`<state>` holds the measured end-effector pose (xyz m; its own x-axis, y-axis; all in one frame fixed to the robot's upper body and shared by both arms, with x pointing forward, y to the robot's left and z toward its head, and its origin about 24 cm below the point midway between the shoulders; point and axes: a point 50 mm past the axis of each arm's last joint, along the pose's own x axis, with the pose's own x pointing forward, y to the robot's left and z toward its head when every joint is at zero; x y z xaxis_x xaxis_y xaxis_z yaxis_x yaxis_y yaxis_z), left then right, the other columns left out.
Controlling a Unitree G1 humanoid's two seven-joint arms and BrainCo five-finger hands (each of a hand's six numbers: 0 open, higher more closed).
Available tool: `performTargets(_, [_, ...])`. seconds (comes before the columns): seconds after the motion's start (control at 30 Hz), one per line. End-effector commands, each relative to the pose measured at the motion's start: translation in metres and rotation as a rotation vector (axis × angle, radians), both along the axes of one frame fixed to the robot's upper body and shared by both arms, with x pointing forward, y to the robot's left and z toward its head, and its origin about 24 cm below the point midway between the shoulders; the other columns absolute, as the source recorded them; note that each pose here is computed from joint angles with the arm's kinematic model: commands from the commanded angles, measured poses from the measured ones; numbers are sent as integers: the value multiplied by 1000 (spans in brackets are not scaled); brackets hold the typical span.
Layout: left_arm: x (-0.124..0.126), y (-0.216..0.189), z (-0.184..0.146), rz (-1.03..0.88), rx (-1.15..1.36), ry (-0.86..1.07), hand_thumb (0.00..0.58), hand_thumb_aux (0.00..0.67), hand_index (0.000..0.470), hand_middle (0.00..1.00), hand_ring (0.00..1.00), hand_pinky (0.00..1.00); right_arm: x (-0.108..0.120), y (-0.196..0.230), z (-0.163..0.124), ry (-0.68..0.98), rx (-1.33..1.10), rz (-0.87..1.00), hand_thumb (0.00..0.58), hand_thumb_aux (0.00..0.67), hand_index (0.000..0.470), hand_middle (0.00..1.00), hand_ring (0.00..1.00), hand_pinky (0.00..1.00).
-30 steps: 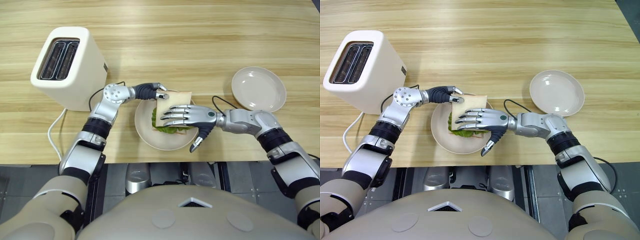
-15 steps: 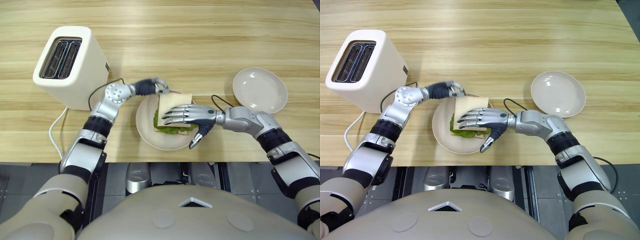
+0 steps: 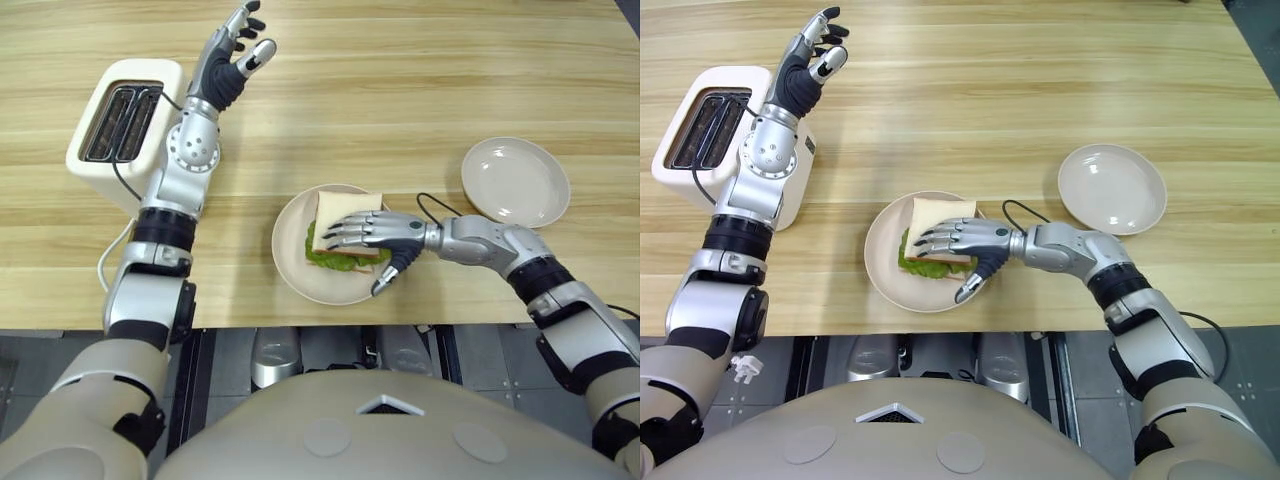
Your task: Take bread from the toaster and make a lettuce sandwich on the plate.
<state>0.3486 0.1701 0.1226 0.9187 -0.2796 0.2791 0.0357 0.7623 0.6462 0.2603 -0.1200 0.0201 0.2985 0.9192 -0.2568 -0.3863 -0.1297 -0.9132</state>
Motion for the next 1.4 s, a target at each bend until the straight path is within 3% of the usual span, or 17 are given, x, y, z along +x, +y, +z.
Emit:
performTargets(0.03, [-14,-10,-3,-90,-67,21,449,352,242,1000,1000,1000,7,-36,-37,70,-251,-179,580,670,460,1000,1000,1000])
performTargets(0.07, [-18,-11,-5,-104,-77,33,580,670,460,1000,1000,1000,10,-38,-36,59,-253,-201,580,670,460,1000,1000,1000])
performTargets(0.33, [-32,-10,-20,-102,-97,96,580,670,460,1000,1000,1000,31,-46,-27,-52,-194,-318,580,670,460,1000,1000,1000])
performTargets(0.57, [-40,-13,-32,-86,-159,122,580,670,460,1000,1000,1000,49,-27,48,-366,408,-347,580,670,460,1000,1000,1000])
performTargets(0.77, [-54,-23,-27,-140,-205,89,580,670,460,1000,1000,1000,34,-31,90,-389,811,-318,580,670,460,1000,1000,1000])
performTargets(0.87, [-62,-26,-25,-177,-217,85,580,670,460,1000,1000,1000,27,-36,95,-275,958,-333,580,670,460,1000,1000,1000])
performTargets(0.93, [-71,-32,-25,-239,-222,103,580,670,460,1000,1000,1000,22,-39,89,-94,1012,-363,580,670,460,1000,1000,1000])
performTargets(1.07, [-104,-52,-38,-508,-238,259,580,670,460,1000,1000,1000,3,-55,71,526,990,-328,580,670,460,1000,1000,1000])
performTargets(1.13, [-120,-56,-47,-620,-230,344,580,670,460,1000,1000,1000,-10,-68,66,739,928,-250,580,670,460,1000,1000,1000])
performTargets(1.23, [-137,-55,-54,-711,-231,434,580,670,460,1000,1000,1000,-17,-85,66,855,905,-211,580,670,460,1000,1000,1000])
performTargets(1.33, [-145,-55,-54,-748,-229,449,580,670,460,1000,1000,1000,-17,-92,69,862,947,-225,580,670,460,1000,1000,1000])
performTargets(1.37, [-146,-55,-52,-739,-237,439,580,670,460,1000,1000,1000,-17,-93,70,858,955,-233,0,0,0,247,247,247])
performTargets(1.4, [-143,-53,-50,-707,-240,414,580,670,460,1000,1000,1000,-19,-93,69,848,944,-244,0,0,0,247,247,247])
